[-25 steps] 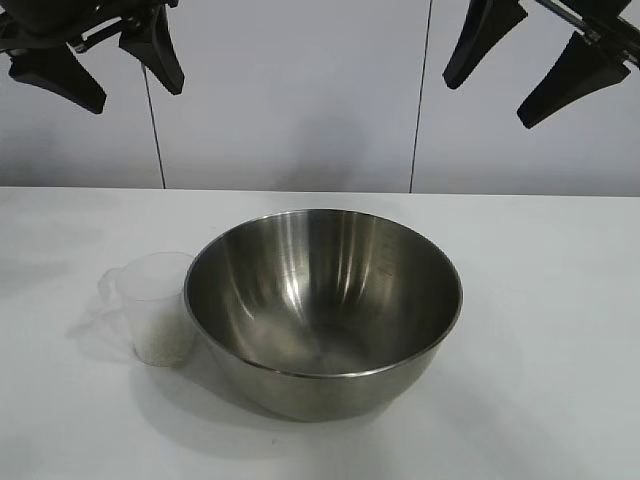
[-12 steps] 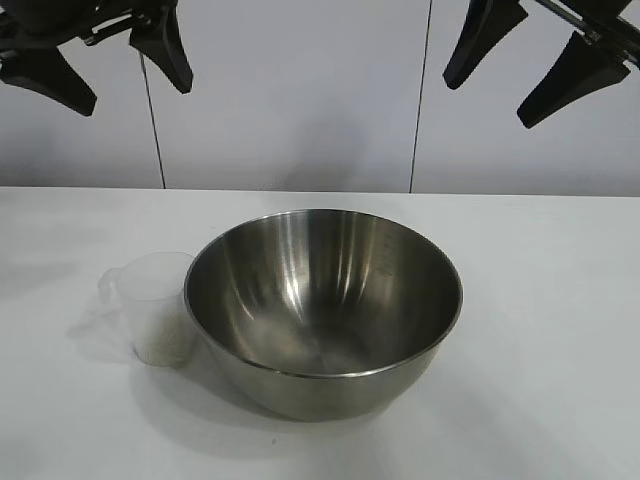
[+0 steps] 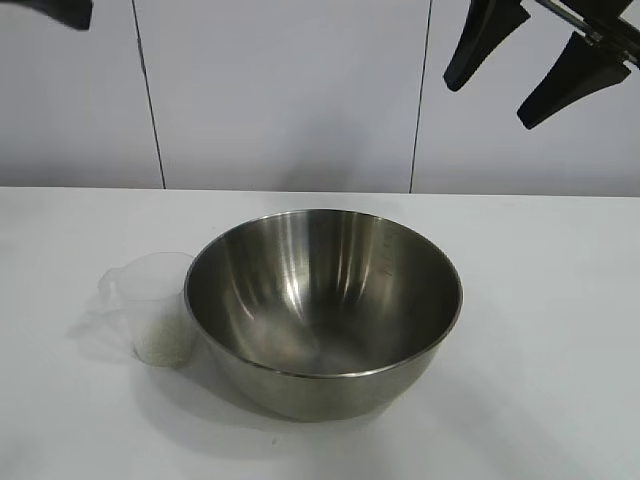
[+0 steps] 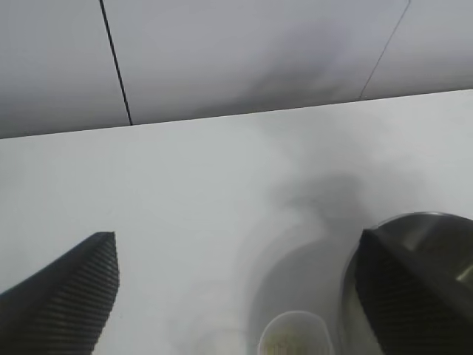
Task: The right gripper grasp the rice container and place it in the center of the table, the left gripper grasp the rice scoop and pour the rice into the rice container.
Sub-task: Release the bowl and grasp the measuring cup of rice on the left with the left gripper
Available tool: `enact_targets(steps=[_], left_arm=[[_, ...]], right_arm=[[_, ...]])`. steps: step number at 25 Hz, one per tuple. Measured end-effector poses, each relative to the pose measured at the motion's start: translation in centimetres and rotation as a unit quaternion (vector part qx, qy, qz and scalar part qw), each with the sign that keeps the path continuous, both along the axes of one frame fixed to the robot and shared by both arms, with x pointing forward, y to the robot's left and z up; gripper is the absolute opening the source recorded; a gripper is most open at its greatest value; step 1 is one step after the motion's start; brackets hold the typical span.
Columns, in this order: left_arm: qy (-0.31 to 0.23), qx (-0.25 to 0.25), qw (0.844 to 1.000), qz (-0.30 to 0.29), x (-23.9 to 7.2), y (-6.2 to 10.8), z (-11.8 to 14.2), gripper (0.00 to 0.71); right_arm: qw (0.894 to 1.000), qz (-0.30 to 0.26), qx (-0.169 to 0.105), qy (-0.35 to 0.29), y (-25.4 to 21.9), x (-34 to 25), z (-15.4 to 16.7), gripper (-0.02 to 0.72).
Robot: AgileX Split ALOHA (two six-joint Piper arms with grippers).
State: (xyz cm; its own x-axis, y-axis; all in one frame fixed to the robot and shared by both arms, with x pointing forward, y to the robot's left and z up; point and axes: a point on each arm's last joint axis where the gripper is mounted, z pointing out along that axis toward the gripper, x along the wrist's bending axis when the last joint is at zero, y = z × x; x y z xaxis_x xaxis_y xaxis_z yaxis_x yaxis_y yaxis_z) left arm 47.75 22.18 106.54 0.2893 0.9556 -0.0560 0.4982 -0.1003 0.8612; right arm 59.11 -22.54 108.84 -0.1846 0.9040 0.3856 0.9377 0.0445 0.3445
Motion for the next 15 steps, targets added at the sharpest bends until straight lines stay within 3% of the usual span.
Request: enact_targets(steps=[7, 12, 15], left_arm=[[-0.022, -0.004, 1.000, 0.004, -4.8, 1.7, -7.2, 0.612], [-0.114, -0.005, 0.993, -0.007, -6.7, 2.3, -9.3, 0.608], [-0.123, 0.008, 0.992, -0.014, -7.5, 2.6, -10.8, 0.604]], right_arm=[[1.000, 0.002, -0.001, 0.002, 0.0, 0.0, 0.0, 0.517], [1.000, 0.003, -0.005, 0.001, -0.1, 0.0, 0.0, 0.517], [1.000, 0.003, -0.005, 0.002, -0.1, -0.1, -0.1, 0.517]])
